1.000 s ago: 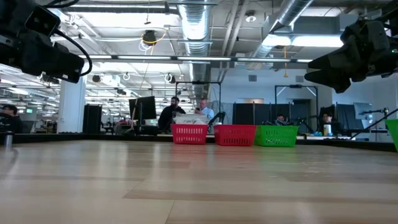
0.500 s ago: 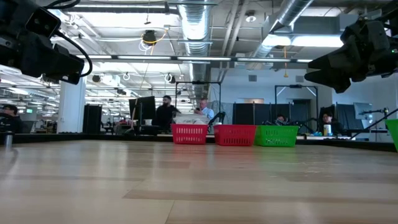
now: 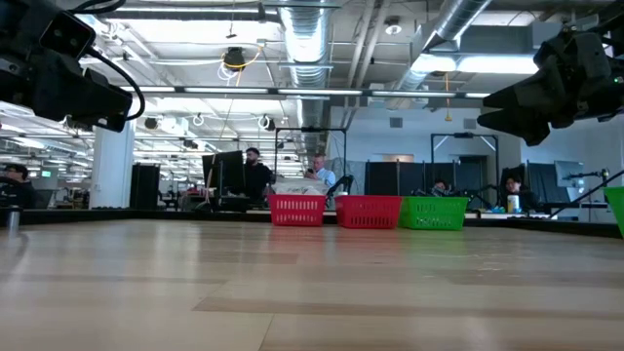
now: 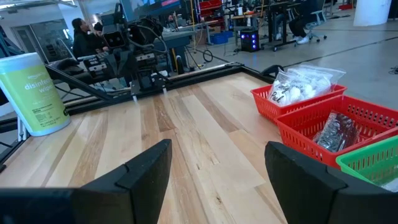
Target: Pick & Place Travel size toiletries
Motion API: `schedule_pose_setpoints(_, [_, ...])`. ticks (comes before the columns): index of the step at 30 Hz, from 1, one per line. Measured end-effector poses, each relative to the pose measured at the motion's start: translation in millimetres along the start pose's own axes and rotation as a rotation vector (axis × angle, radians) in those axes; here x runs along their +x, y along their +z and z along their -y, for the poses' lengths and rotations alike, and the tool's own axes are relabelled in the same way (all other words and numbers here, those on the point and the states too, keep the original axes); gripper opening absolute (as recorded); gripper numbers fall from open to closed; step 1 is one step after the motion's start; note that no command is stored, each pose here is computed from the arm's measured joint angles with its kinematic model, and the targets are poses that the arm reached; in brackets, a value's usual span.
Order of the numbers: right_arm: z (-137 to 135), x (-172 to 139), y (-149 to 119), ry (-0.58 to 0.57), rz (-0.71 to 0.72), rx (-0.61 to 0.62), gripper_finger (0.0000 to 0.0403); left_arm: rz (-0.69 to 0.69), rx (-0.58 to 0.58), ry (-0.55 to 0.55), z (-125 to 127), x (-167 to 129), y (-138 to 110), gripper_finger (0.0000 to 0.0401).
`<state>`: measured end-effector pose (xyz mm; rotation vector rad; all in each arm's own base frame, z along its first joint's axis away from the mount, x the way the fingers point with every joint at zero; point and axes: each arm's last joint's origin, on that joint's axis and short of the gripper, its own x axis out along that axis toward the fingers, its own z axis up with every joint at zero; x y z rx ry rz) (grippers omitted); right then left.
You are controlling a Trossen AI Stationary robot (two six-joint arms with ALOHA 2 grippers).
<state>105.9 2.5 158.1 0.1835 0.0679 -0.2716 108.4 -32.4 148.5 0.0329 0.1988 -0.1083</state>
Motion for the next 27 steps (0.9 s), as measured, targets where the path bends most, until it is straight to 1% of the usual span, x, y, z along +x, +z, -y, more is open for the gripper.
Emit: schedule_pose_setpoints(27, [0.0, 0.0, 0.0, 0.000, 0.000, 0.000, 0.0249, 0.014, -0.004, 0.003, -0.1, 0.0, 1.4, 0.0001])
